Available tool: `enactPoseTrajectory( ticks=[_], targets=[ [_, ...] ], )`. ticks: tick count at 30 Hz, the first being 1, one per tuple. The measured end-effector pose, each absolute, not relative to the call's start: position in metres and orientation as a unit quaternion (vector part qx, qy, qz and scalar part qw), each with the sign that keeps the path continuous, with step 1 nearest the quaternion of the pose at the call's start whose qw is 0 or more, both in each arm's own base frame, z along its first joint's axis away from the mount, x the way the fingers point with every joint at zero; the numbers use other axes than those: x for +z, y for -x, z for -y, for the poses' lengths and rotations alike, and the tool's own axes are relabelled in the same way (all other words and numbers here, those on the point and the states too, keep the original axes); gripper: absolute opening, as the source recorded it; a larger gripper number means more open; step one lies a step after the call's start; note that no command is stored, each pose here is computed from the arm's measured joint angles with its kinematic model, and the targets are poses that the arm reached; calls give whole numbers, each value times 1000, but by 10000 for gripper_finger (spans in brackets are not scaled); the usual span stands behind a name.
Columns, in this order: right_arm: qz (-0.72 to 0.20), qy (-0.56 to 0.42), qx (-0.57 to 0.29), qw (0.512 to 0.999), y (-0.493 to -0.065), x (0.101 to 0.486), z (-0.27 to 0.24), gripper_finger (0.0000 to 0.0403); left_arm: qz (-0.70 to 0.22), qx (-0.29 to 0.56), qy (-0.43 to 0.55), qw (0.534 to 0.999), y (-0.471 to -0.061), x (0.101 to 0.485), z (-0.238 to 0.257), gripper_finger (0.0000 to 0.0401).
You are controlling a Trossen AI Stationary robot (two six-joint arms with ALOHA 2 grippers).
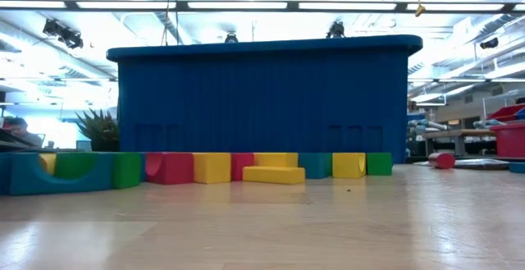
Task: Sort blocks
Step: Assemble the blue bin using gray bin divider
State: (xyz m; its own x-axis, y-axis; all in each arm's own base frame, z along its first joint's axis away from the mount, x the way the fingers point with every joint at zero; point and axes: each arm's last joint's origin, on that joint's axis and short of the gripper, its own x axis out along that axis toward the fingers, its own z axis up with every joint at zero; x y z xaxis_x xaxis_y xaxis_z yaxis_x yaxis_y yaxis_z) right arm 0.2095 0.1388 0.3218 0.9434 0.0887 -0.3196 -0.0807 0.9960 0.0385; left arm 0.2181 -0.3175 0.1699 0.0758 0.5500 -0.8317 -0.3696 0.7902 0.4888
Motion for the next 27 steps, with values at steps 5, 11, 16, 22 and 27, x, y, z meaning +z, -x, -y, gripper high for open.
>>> enactPoseTrajectory(
  ticks=[5, 11, 16, 22, 27],
  targets=[
    [-163, -12, 43, 986, -209, 322, -139, 0, -587, 304, -53, 749, -221, 189, 315, 9],
    [-162, -13, 43, 986, -210, 322, -139, 0, -548, 283, -29, 786, -222, 230, 299, 8],
    [-161, -14, 46, 986, -210, 322, -139, 0, -525, 256, -4, 811, -217, 269, 283, 8],
    [-161, -16, 47, 986, -210, 322, -139, 0, -487, 238, 33, 840, -208, 309, 262, 8],
    [-160, -17, 47, 986, -210, 323, -139, 0, -472, 207, 60, 855, -199, 340, 250, 8]
  ],
)
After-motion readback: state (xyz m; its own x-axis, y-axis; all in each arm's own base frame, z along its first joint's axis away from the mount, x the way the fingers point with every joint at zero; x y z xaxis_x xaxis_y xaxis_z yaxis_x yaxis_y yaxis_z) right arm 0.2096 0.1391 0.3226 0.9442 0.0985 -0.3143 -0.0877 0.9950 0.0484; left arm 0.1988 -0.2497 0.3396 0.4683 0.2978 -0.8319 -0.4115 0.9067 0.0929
